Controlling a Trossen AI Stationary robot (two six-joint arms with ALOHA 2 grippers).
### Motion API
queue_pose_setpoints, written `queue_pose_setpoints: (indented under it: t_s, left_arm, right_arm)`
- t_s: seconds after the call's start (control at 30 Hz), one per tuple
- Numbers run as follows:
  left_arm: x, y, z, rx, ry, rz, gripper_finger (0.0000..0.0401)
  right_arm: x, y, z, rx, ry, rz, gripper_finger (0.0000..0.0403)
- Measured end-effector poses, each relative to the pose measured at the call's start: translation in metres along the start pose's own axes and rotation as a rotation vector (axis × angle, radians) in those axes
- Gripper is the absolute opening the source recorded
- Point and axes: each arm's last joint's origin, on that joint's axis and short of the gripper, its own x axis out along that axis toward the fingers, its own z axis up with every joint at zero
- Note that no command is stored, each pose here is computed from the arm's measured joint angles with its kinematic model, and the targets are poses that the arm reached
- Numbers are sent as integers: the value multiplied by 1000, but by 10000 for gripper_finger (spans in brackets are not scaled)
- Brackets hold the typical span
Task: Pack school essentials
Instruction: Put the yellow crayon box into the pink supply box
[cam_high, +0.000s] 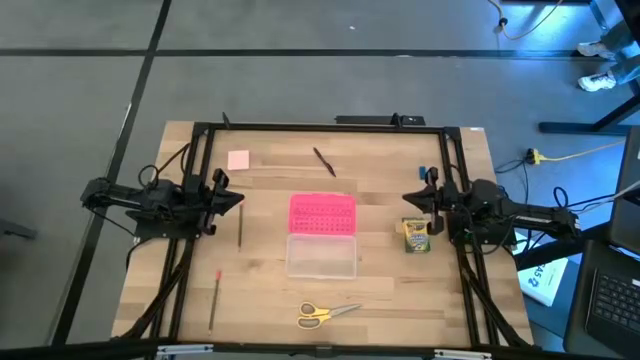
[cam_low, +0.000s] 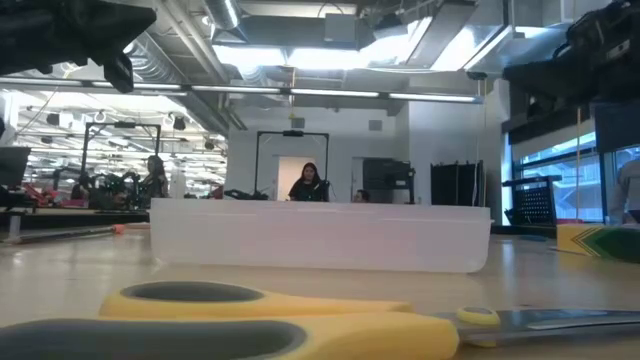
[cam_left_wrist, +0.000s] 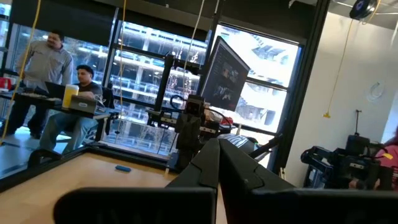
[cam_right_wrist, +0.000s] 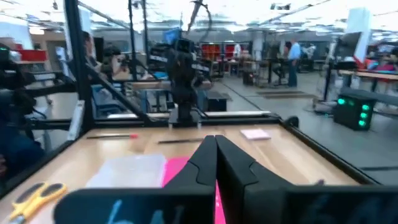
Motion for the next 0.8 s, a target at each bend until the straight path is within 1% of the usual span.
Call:
queue_pose_setpoints:
  t_s: [0.23,0.33,0.43,0.63,0.8]
  left_arm:
    - [0,0,0,0,0,0,0]
    - [0,0,0,0,0,0,0]
    - [0,0,0,0,0,0,0]
    - [0,0,0,0,0,1,0]
    - [0,0,0,0,0,0,0]
  right_arm:
    - [-2,1,30,-68,-70,-4,2]
    - [0,0,41,-74,-60,-12,2]
    - [5,0,53,-77,-6,-11,1]
    - [24,-1,69,-73,145,-7,1]
    - [38,-2,80,-104,333,6,0]
